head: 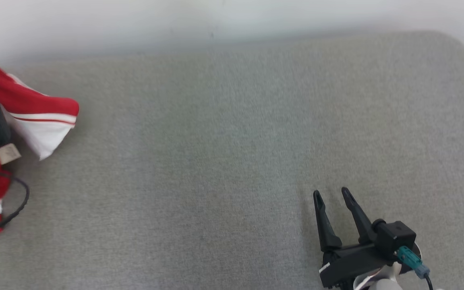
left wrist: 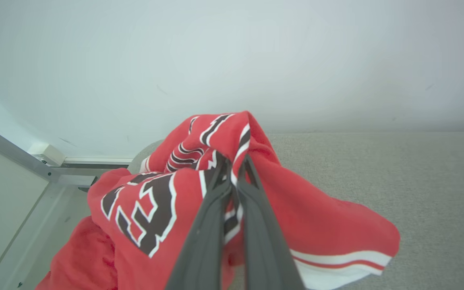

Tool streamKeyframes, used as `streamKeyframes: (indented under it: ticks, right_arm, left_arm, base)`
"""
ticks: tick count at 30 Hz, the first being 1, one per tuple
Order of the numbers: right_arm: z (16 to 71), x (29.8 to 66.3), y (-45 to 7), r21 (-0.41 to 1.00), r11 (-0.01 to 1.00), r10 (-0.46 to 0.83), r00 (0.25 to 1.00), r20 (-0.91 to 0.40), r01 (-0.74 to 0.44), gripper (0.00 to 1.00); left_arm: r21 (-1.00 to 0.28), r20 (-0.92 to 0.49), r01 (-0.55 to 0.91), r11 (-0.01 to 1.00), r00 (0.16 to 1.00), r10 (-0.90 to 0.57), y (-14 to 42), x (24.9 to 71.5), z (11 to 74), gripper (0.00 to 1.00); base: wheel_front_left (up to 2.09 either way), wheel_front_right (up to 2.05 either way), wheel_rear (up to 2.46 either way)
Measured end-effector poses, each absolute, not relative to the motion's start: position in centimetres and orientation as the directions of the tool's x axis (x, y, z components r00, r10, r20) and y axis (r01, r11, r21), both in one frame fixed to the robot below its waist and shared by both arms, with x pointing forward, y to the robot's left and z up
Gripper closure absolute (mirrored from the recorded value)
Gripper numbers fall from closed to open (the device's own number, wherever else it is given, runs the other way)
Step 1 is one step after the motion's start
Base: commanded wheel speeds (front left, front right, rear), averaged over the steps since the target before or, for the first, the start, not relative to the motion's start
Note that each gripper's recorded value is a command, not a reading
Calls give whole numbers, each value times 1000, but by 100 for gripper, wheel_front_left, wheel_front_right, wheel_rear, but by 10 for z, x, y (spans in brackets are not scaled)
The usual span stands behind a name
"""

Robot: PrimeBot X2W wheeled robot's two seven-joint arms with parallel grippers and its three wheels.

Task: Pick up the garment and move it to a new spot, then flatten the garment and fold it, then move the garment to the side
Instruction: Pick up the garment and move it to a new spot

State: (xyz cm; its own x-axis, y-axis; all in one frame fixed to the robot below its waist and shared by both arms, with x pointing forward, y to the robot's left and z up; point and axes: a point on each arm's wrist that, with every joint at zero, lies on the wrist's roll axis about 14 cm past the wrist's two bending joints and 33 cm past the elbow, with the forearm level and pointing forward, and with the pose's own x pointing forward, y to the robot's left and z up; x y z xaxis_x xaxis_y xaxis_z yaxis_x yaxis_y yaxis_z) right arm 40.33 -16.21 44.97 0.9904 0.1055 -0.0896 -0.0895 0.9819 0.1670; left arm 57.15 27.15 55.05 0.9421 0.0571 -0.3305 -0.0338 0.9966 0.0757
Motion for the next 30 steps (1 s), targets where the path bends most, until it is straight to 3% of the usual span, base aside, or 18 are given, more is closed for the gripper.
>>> streamKeyframes:
  ticks: [9, 17, 25, 30]
  right_arm:
    - [486, 384, -164, 190, 977, 90, 996, 16, -92, 0]
    - [503, 363, -200, 176, 984, -15, 998, 67, 3, 0]
    - [503, 339, -238, 172, 978, -135, 989, 69, 121, 0]
    - [500, 327, -252, 172, 970, -181, 982, 58, 169, 0]
  left_arm:
    - [96, 25, 108, 989, 993, -111, 221, 534, 704, 100]
    - [117, 280, 388, 914, 870, -405, 100, 495, 781, 100]
    - [108, 260, 633, 767, 727, -636, -25, 472, 741, 100]
    - [-34, 115, 701, 712, 710, -694, -74, 468, 662, 100]
  base:
    - [0, 0, 0]
    - [0, 0, 0]
    - [0, 0, 0]
    - [0, 0, 0]
